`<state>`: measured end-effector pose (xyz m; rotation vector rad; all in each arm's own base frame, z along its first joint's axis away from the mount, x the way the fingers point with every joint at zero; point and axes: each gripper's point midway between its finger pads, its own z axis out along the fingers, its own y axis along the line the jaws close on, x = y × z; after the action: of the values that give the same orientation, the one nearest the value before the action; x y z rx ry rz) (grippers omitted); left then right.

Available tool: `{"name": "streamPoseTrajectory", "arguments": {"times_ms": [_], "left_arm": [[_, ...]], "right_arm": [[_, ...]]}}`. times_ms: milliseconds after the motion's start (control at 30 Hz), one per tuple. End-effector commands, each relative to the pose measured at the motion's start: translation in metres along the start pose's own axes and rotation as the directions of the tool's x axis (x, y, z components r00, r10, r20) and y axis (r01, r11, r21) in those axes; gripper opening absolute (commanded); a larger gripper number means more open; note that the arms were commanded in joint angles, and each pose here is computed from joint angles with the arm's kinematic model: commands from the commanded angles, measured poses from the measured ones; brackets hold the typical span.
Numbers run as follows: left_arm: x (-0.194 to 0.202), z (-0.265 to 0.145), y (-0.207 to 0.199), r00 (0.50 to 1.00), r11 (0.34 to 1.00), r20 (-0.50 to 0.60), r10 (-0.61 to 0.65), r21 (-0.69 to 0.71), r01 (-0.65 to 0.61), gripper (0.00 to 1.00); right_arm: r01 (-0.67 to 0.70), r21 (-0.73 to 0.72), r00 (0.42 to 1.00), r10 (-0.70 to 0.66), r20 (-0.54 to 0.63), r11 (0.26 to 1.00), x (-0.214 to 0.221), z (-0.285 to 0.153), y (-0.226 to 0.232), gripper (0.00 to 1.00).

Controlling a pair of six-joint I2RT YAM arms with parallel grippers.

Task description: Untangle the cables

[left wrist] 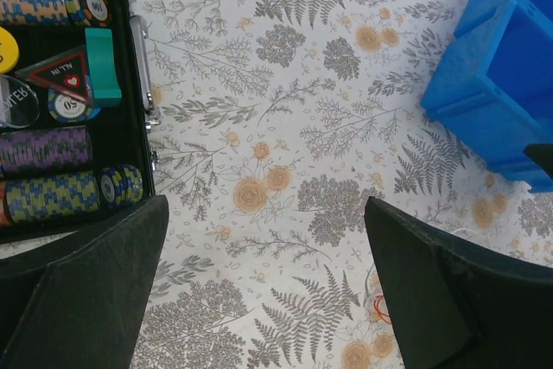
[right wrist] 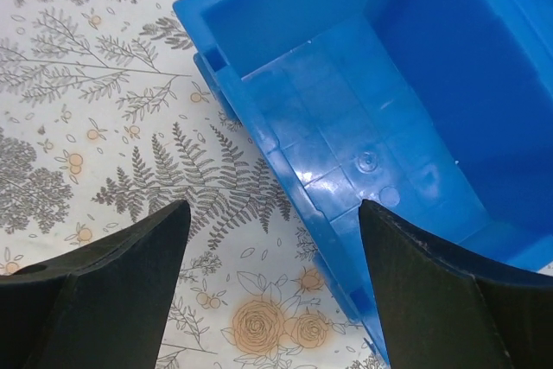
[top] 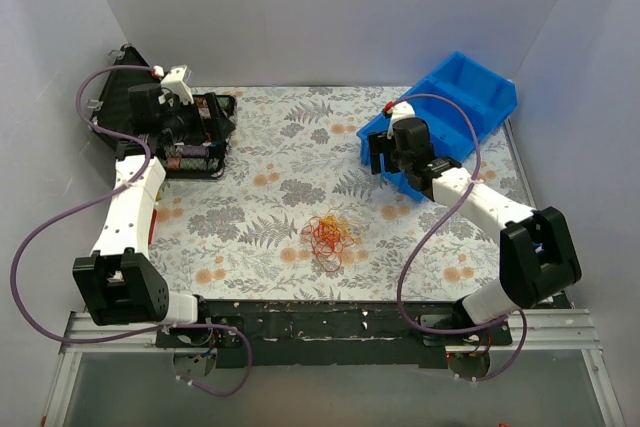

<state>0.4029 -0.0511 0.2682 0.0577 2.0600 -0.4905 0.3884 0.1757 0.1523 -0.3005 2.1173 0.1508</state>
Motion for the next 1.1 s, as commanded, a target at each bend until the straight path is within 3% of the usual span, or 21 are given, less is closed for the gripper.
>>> {"name": "streamPoseTrajectory", "arguments": {"times_ms": [0, 200, 333, 633, 1067], "left_arm": [[0.000, -0.003, -0.004, 1.000, 1.000, -0.024, 0.003, 0.028, -0.002, 0.98], [0.007, -0.005, -0.004, 0.999, 1.000, -0.034, -0.002, 0.029, 0.003, 0.98], [0.006, -0.006, -0.004, 1.000, 1.000, -0.022, 0.002, 0.025, -0.002, 0.98], [0.003, -0.009, -0.003, 1.000, 1.000, -0.003, -0.016, 0.003, 0.016, 0.98], [0.017, -0.025, 0.000, 1.000, 0.999, 0.006, 0.011, -0.036, -0.011, 0.98]], "right_arm": [[0.010, -0.025, 0.997, -0.008, 0.071, 1.000, -0.026, 0.013, 0.008, 0.87], [0.049, 0.005, 0.998, -0.049, 0.032, 0.999, -0.008, 0.020, 0.004, 0.77], [0.068, 0.003, 0.998, -0.068, 0.009, 0.998, 0.001, 0.020, 0.008, 0.51], [0.145, 0.014, 0.989, -0.144, -0.031, 0.989, 0.019, 0.032, 0.047, 0.14], [0.246, -0.164, 0.969, -0.245, 0.030, 0.955, -0.028, 0.085, 0.187, 0.13]]}}
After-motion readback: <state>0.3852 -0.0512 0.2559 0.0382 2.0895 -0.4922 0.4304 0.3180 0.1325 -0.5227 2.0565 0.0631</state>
